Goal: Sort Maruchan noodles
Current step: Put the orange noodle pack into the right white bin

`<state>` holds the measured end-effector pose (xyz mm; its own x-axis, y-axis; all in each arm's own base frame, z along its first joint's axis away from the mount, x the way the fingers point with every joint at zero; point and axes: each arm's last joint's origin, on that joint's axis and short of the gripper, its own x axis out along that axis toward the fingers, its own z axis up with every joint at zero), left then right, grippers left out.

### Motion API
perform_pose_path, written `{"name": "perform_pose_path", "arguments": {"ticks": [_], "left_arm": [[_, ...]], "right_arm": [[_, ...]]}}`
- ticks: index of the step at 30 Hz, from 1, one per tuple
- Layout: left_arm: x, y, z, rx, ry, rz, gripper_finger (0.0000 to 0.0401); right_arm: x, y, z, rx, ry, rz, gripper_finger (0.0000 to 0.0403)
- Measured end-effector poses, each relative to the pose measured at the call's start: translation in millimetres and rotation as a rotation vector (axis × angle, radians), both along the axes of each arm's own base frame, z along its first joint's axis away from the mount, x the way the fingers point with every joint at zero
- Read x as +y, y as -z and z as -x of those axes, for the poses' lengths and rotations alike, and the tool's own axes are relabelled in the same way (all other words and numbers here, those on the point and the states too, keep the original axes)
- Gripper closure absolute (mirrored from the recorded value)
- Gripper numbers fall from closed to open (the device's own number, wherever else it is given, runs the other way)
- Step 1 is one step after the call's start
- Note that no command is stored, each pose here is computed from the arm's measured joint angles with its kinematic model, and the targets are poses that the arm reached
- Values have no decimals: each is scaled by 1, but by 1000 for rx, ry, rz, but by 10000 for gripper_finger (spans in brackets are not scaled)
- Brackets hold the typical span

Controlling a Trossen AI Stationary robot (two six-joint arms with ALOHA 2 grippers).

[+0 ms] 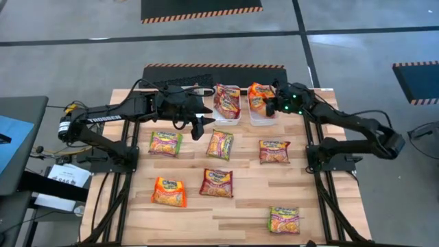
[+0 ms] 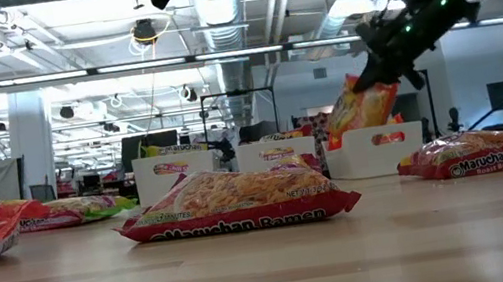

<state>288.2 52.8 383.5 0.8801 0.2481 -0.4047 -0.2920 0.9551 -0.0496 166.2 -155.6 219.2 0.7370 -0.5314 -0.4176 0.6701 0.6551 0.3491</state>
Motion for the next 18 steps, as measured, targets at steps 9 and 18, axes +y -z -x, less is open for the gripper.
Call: {"name": "perform_pose_path", "arguments": {"ticks": [9, 18], "left_arm": [[0, 1, 0, 12, 10, -16, 240], [0, 1, 0, 21, 22, -39, 240]], "right_arm": [[-10, 25, -10, 149, -37, 31, 365], [-10, 37, -4, 285, -14, -6, 314]]}}
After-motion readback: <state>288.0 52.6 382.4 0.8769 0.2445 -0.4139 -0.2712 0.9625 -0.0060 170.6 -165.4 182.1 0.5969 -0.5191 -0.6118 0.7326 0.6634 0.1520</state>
